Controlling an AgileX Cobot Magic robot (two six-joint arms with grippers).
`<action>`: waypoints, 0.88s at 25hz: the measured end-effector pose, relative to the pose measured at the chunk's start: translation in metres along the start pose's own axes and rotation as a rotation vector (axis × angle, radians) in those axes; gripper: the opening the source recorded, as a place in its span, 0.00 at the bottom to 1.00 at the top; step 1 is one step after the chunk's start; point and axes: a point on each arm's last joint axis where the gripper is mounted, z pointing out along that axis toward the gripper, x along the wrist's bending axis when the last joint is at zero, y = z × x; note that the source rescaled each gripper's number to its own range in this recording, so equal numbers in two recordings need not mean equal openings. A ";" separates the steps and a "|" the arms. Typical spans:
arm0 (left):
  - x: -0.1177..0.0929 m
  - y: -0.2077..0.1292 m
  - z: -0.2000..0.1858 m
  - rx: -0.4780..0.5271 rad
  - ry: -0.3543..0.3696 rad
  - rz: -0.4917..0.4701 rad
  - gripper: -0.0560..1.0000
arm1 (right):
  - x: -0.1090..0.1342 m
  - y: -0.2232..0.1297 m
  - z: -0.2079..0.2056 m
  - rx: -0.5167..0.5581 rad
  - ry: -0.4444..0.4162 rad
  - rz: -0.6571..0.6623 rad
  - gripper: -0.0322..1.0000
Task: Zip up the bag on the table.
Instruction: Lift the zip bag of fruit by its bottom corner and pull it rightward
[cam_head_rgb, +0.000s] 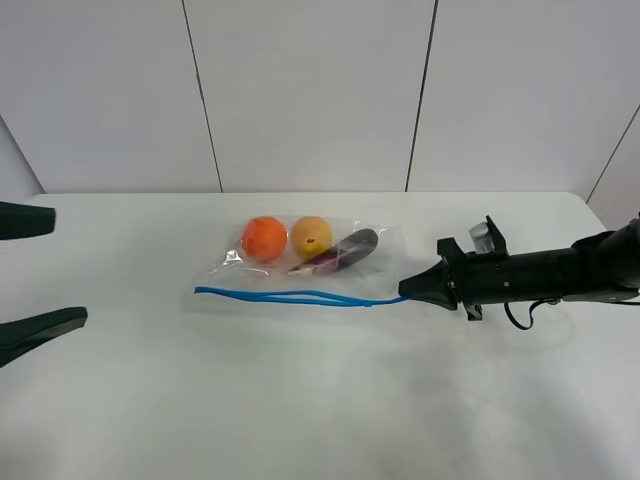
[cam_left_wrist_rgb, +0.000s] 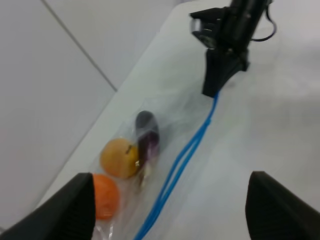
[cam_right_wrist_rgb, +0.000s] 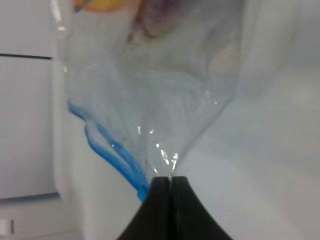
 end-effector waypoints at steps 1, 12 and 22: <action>0.003 -0.002 0.006 -0.003 -0.018 0.005 1.00 | 0.001 0.001 0.000 -0.001 0.010 -0.005 0.03; 0.043 -0.019 0.064 -0.184 -0.006 -0.034 1.00 | 0.029 0.019 -0.011 -0.051 0.055 -0.086 0.03; 0.019 -0.029 0.145 0.030 -0.086 0.286 1.00 | 0.033 0.020 -0.014 -0.058 0.058 -0.092 0.03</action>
